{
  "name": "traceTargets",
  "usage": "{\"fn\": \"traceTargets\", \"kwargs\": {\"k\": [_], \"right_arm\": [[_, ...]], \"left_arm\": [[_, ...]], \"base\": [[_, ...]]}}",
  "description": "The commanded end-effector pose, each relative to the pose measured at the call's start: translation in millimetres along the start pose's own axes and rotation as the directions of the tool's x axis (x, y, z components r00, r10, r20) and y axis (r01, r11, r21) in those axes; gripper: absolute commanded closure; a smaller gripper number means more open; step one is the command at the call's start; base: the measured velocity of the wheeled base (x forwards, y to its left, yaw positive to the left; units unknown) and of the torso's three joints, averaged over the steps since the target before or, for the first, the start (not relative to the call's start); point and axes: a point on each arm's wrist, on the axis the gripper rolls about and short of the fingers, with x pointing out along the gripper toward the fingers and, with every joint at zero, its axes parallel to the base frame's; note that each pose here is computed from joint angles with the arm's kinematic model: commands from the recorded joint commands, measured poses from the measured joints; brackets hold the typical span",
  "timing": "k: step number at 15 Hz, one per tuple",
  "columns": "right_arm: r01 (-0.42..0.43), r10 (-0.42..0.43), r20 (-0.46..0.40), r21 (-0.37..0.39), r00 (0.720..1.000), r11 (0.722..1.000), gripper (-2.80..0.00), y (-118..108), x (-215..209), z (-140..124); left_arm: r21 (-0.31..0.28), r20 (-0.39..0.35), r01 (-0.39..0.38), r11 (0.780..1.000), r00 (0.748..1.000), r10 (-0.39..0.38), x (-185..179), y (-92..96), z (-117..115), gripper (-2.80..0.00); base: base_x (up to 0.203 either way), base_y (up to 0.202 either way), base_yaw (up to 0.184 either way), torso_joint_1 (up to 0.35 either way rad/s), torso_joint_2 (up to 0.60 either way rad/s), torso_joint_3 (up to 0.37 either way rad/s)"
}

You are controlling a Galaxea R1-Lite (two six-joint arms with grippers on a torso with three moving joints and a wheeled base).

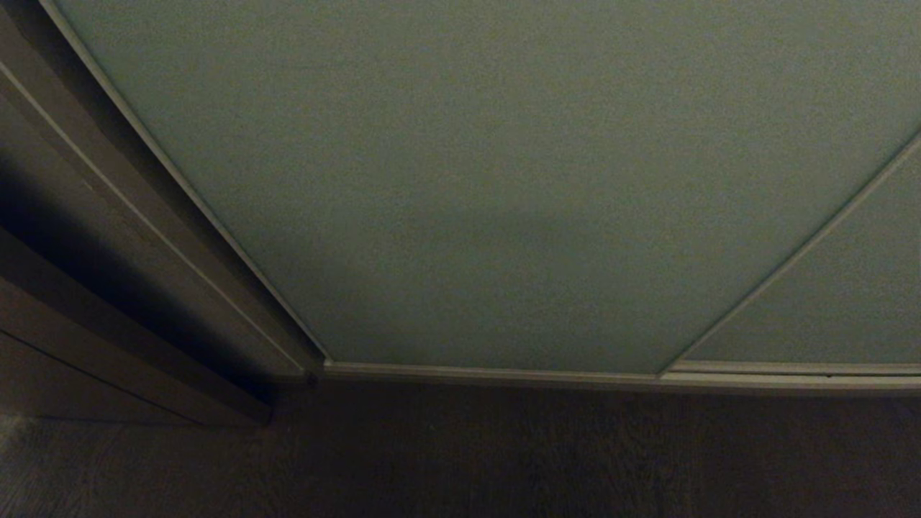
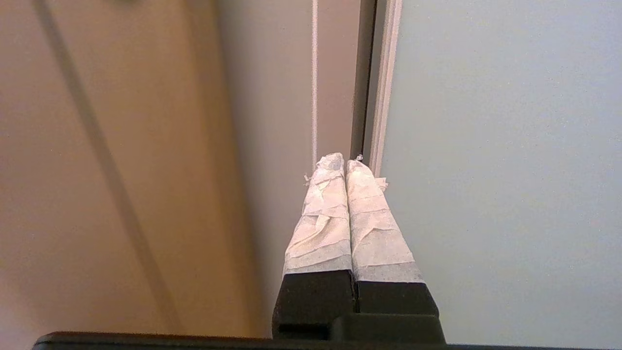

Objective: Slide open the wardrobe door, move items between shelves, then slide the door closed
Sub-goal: Close the door, then open the door

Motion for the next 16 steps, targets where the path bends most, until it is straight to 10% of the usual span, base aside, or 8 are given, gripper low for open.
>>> {"fn": "traceTargets", "kwargs": {"k": [1,7,16], "right_arm": [[-0.001,0.001,0.002,0.000,1.000,1.000,0.00,0.0,-0.1,0.1],[-0.001,0.001,0.002,-0.002,1.000,1.000,0.00,0.0,-0.1,0.1],[-0.001,0.001,0.002,-0.001,1.000,1.000,0.00,0.0,-0.1,0.1]], "left_arm": [[0.005,-0.001,-0.014,1.000,1.000,0.014,60.3,-14.5,-12.3,0.00],[0.013,0.179,-0.085,0.996,0.980,0.082,144.3,-25.3,-14.9,0.00],[0.006,0.120,-0.051,0.999,0.991,0.050,203.7,-33.4,-30.5,0.00]], "base": [[0.000,0.000,0.000,0.000,0.00,0.000],[0.000,0.000,0.000,0.000,0.00,0.000],[0.000,0.000,0.000,0.000,0.00,0.000]]}}
